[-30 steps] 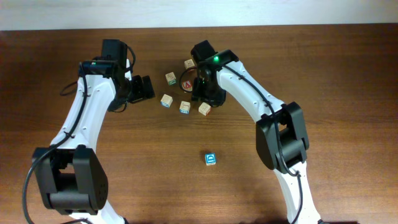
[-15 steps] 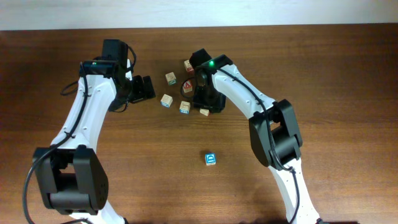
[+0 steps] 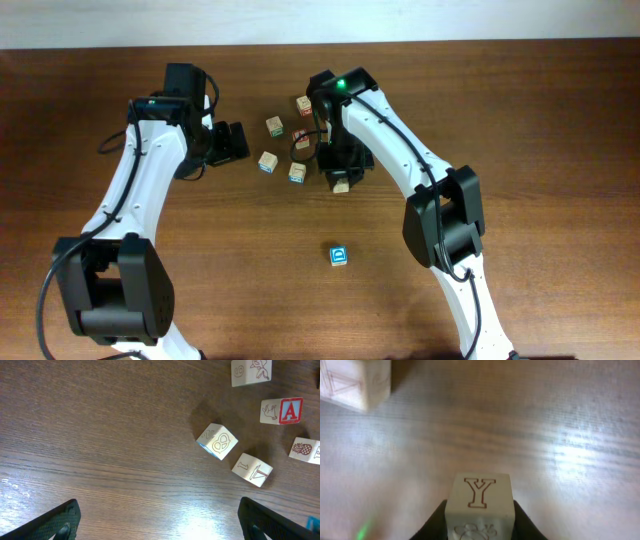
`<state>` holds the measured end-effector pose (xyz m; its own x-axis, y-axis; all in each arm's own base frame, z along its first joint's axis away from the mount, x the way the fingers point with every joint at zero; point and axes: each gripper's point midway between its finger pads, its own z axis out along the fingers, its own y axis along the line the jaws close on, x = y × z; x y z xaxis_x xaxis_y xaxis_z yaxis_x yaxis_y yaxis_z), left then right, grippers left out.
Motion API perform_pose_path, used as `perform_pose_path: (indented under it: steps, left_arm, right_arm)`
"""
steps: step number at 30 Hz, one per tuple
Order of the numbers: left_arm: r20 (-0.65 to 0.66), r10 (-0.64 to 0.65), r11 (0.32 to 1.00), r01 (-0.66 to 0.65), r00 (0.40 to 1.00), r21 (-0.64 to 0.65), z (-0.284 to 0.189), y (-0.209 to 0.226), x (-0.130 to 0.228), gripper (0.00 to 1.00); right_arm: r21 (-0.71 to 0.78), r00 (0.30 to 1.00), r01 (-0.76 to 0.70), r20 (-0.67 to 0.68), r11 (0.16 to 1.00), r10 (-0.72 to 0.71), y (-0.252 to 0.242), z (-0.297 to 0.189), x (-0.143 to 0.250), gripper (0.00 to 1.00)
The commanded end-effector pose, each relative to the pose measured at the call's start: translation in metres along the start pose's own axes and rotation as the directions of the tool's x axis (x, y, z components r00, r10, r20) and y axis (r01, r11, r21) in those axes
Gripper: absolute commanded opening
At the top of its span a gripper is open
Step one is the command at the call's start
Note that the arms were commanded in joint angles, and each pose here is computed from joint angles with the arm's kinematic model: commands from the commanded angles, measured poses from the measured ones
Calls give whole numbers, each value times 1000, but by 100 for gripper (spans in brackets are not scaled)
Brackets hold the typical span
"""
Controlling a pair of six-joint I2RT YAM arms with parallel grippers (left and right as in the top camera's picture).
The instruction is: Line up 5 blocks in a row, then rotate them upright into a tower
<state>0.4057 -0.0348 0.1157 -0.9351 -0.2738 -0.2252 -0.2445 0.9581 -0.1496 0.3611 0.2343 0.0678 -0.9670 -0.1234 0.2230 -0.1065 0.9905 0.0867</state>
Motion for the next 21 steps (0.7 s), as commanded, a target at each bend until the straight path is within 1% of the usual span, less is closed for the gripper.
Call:
perform_pose_path:
  steps: [1,3,5,8,11,14,18,21]
  left_arm:
    - [16,17,1000,-17,1000,-3,-3,-1,-6,99]
    - [16,17,1000,-17,1000,-3,-3,-1,-6,99]
    - [17,17,1000,-17,1000,-3,-3,-1,-6,99]
    - [17,17,1000,-17,1000,-3,-3,-1,-6,99]
    - [17,17,1000,-17,1000,-3,-3,-1,-6,99]
    - [17,17,1000,-17,1000,-3,-3,-1,-6,99]
    - [21,17,1000,-17,1000,-2,-3,-1,-7,100]
    - [27,17,1000,-17,999,1,-3,-2,-8,99]
  right_arm:
    - [16,988,131,-82,991,-129,-4,-4,21,18]
    - [11,984,144,-111,989,-142,-6,0,29,12]
    - [15,982,145,-128,989,-142,-7,0,36,11]
    - [30,983,152,-110,988,-148,-14,-18,54,10]
    - [35,987,155,-38,987,-154,-21,-44,73,10]
    - [8,984,159,76,987,-159,-24,-52,88,11]
    - [-16,976,155,156,988,-151,-32,-30,99,11]
    - [-36,979,153,139,988,-147,-38,4,107,11]
